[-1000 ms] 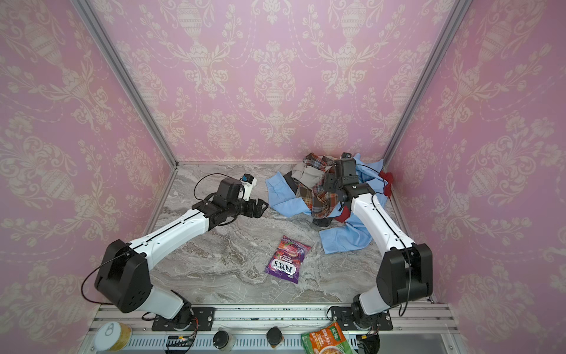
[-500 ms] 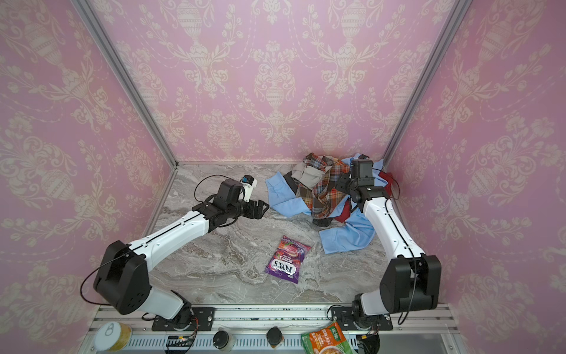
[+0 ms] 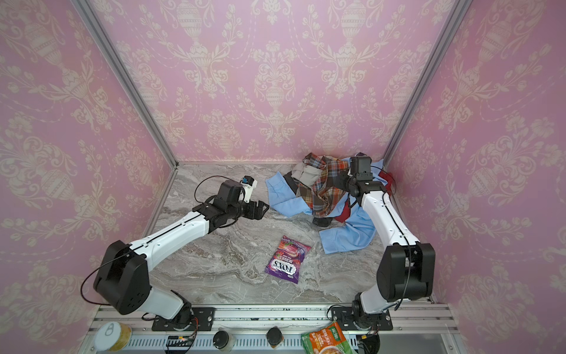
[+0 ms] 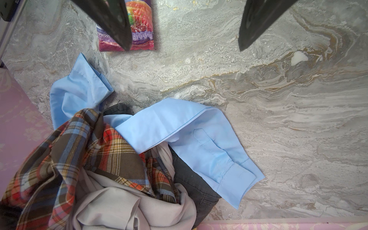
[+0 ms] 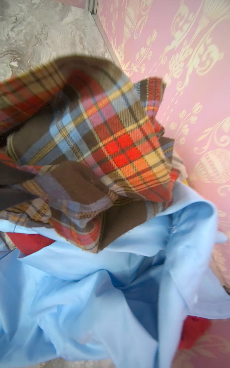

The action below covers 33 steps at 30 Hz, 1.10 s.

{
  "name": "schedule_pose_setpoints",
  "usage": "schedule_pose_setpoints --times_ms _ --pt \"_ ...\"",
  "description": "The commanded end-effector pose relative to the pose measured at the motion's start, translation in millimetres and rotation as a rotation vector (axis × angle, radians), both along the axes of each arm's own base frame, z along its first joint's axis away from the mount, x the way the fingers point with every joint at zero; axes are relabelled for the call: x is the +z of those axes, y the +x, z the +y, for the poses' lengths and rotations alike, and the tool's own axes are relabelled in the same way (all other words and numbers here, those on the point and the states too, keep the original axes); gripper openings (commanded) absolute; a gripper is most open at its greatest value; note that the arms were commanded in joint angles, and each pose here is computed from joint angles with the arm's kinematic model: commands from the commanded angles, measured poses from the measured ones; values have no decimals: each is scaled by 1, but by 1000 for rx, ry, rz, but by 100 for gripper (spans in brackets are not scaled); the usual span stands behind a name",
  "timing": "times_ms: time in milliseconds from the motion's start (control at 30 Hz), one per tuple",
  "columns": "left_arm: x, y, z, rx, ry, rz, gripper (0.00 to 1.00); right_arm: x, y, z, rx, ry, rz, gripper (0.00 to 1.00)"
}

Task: Pick out a specific cloth from the pile
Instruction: 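Raise the plaid shirt higher with the right gripper, pulling it free, then reach the left gripper up and grasp the hanging plaid shirt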

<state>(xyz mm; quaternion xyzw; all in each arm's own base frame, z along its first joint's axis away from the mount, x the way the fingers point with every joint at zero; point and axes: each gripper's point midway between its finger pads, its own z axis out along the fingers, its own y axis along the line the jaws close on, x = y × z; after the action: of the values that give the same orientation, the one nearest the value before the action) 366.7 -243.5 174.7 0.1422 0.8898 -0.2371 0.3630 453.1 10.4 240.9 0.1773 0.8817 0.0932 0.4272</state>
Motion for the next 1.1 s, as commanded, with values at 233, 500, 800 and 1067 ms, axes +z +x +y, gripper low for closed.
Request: schedule_pose_setpoints --times_ms 233,500,800,1067 --pt "14 6 -8 -7 -24 -24 86 181 15 -9 -12 -73 -359 0" --pt "19 11 -13 -13 -25 -29 86 306 30 1 37 -57 -631 0" --pt "43 20 -19 -14 -45 -82 86 385 23 40 181 33 -870 0" --pt "90 45 -51 -42 -170 -222 88 353 13 84 300 49 -807 0"
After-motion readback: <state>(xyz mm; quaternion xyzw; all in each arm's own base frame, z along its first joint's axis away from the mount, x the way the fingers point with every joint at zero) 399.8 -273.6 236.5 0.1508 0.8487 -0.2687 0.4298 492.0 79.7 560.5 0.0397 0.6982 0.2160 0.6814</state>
